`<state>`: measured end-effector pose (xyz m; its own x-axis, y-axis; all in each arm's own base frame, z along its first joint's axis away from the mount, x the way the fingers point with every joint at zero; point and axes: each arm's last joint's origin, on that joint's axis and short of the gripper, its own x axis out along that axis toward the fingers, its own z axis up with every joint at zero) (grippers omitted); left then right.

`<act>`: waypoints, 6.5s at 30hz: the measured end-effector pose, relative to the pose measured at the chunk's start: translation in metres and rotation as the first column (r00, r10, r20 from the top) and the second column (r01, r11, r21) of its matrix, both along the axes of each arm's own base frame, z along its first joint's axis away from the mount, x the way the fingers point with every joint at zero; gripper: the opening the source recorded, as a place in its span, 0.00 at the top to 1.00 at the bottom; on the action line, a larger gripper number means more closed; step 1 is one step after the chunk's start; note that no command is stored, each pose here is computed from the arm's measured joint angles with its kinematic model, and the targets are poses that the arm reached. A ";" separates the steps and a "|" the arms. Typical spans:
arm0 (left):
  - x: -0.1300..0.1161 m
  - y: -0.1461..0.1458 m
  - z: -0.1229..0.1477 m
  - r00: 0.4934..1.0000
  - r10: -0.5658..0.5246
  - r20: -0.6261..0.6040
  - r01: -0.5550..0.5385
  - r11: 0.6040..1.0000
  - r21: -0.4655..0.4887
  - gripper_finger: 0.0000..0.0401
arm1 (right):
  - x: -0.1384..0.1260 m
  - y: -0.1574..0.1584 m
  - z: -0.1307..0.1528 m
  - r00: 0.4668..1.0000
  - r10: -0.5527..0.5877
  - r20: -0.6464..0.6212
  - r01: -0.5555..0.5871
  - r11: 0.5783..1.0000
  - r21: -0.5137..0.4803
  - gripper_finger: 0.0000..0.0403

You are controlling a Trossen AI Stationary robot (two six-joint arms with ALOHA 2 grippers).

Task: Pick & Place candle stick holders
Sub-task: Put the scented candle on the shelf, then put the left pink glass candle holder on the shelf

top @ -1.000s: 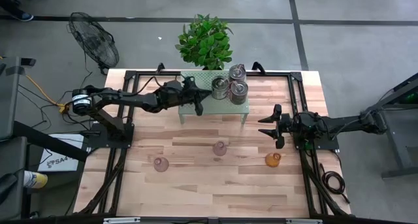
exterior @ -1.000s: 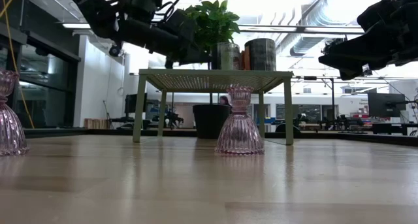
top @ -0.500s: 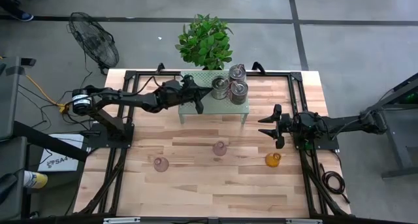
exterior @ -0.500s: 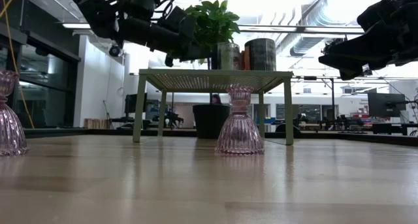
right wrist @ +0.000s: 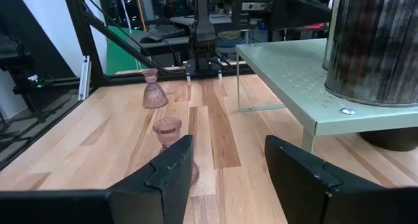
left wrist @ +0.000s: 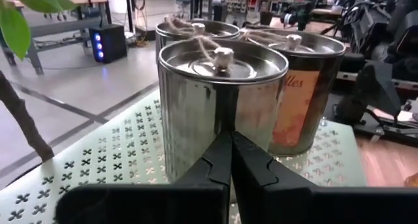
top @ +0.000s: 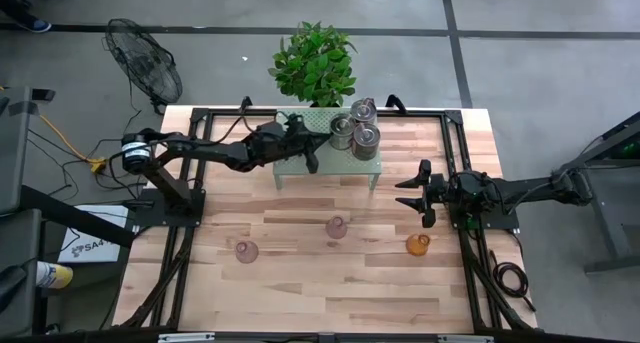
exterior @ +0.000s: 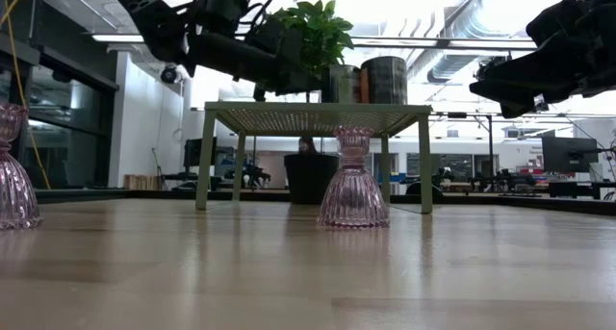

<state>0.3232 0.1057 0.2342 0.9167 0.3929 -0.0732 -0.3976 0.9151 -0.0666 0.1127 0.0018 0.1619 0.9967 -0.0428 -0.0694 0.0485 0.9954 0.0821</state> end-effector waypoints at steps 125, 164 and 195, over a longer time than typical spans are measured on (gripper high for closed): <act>-0.143 -0.201 0.014 0.479 -0.379 -0.792 -0.443 0.674 -0.591 0.58 | 0.000 0.000 0.000 1.000 0.000 -0.001 0.000 1.000 0.000 0.54; -0.129 -0.209 -0.010 0.416 -0.368 -0.831 -0.456 0.707 -0.541 0.66 | 0.000 0.000 0.000 1.000 0.000 -0.001 0.000 1.000 0.000 0.54; -0.113 -0.217 0.017 0.398 -0.415 -0.818 -0.353 0.754 -0.554 0.94 | 0.000 0.000 0.000 1.000 0.000 -0.001 0.000 1.000 0.000 0.54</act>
